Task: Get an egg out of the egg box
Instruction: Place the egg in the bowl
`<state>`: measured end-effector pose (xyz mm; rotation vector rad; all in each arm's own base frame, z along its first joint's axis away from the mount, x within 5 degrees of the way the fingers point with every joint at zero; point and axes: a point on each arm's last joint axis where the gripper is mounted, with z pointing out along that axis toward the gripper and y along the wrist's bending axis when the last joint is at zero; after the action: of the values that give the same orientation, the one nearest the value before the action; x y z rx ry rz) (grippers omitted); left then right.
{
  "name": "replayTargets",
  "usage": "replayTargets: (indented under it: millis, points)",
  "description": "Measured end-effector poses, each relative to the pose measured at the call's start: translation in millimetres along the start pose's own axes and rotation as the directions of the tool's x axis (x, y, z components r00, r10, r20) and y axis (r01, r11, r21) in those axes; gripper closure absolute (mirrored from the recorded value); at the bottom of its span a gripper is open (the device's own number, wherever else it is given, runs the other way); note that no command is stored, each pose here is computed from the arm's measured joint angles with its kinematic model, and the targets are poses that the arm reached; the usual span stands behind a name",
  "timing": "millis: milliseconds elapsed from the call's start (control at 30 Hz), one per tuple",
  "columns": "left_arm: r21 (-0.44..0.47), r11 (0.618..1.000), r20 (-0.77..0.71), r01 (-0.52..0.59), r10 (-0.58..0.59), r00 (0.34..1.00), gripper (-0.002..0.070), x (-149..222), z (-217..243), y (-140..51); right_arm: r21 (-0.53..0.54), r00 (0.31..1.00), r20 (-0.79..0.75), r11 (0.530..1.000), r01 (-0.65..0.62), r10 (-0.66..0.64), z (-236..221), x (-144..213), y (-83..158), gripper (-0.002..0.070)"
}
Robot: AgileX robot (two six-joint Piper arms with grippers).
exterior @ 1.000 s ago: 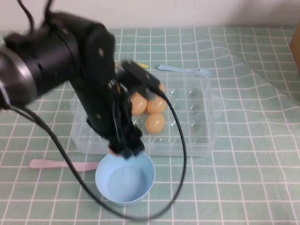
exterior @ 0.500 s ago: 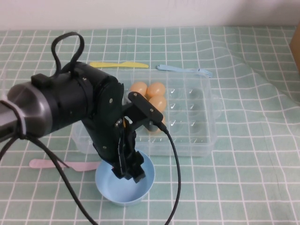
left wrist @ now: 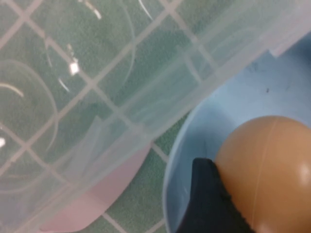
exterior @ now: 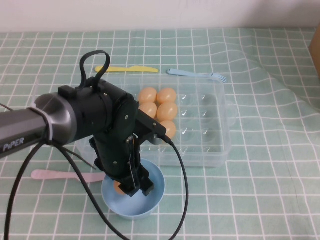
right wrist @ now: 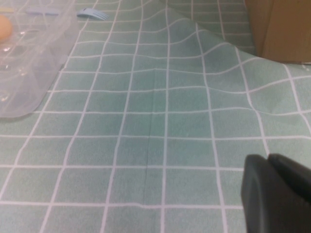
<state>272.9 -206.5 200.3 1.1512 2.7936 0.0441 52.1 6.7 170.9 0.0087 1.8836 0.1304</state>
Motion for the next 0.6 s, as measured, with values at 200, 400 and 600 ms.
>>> replayTargets:
  millis: [200, 400, 600]
  points:
    - [0.0, 0.999, 0.005, 0.034, -0.034, 0.999, 0.0314, -1.5, 2.9, 0.0, 0.0, 1.0, 0.0, 1.0, 0.0, 0.0, 0.0, 0.0, 0.0, 0.0694]
    - [0.0, 0.999, 0.016, 0.044, -0.044, 0.999, 0.0314, -2.5, 2.8, 0.1, 0.0, 1.0, 0.0, 1.0, 0.0, 0.0, 0.0, 0.0, 0.0, 0.0694]
    - [0.0, 0.999, 0.016, 0.044, -0.044, 0.999, 0.0272, -2.5, 2.8, 0.1, 0.0, 1.0, 0.0, 1.0, 0.0, 0.0, 0.0, 0.0, 0.0, 0.0694]
